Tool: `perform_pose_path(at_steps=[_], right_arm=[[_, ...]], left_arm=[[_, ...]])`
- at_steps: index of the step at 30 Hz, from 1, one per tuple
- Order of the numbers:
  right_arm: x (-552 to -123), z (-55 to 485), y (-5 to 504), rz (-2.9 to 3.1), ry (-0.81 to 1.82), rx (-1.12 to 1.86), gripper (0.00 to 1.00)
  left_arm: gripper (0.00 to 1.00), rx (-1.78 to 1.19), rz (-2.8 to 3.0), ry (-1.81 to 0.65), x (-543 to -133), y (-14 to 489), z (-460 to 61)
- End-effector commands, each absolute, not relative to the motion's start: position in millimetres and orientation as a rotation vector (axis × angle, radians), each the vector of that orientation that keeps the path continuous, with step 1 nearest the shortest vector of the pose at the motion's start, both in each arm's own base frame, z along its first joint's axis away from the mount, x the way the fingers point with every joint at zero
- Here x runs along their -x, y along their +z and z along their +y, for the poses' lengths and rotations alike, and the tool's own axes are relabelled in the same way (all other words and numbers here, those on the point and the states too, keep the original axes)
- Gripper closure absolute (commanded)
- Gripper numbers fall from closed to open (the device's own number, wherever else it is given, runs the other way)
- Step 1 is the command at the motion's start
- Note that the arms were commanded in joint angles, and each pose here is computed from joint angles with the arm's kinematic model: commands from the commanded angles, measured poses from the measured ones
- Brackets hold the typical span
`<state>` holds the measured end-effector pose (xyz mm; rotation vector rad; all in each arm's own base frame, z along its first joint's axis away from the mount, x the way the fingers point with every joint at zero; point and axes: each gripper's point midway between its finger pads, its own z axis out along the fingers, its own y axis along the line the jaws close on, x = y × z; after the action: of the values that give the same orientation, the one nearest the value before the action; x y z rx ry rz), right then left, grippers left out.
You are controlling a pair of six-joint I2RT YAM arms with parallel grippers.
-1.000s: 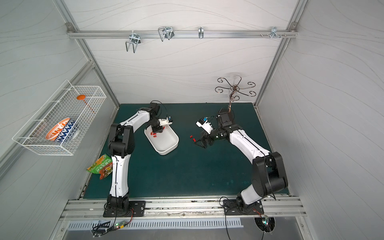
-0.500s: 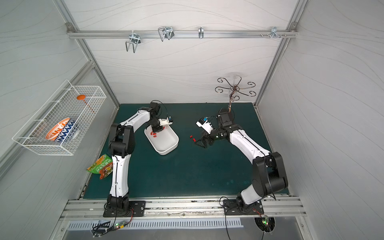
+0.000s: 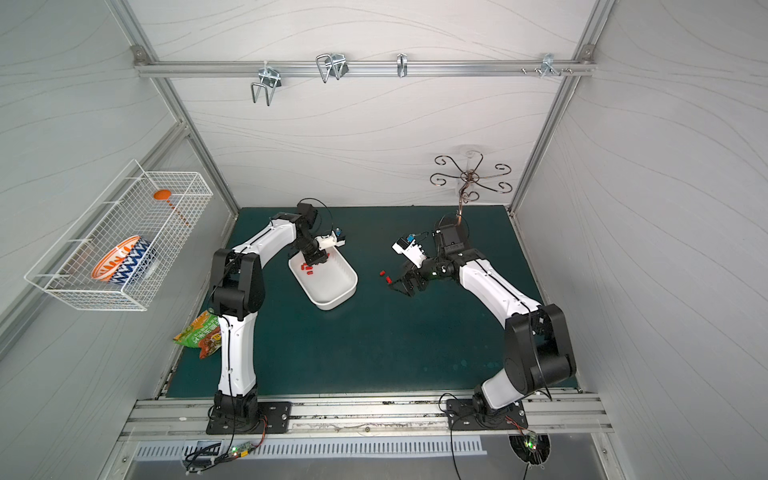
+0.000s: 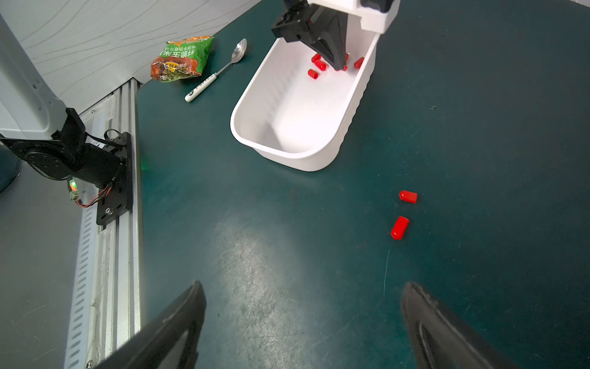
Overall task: Take the screw protection sleeves out of the storage box
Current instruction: Pick up the screw protection sleeve from the storage box, then place the screw protection sleeve at the center of the board.
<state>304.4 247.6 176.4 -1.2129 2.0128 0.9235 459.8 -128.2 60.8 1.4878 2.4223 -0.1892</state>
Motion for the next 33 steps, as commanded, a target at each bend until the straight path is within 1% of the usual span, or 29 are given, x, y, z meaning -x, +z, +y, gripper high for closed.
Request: perform_pose_path(at_steps=[1,12,15,18,21,24,27,33], right_arm=[[-300,245,184,1.99,0.923,1.218,0.01],[-304,240,192,1.987,0.898,1.198,0.01],[-307,240,197,2.012,0.906,1.212,0.01],[-308,240,204,2.034,0.91,1.234,0.01],[-316,231,218,2.045,0.969,1.147,0.01],[-329,212,224,2.053,1.039,0.988,0.01],[-336,190,216,2.04,0.976,0.907,0.01],[-336,177,220,2.023,0.904,0.912,0.01]], left_arm=[[1.0,-1.406,2.396,-0.276,-445,94,-139],[1.0,-1.186,2.37,-0.525,-377,157,-160],[1.0,-1.17,2.365,-0.588,-360,169,-166],[1.0,-1.196,2.357,-0.597,-347,178,-170],[1.0,-1.235,2.344,-0.595,-339,189,-180],[1.0,-1.27,2.323,-0.618,-332,199,-200],[1.0,-1.32,2.298,-0.644,-327,200,-223],[1.0,-1.449,2.284,-0.678,-320,171,-263]])
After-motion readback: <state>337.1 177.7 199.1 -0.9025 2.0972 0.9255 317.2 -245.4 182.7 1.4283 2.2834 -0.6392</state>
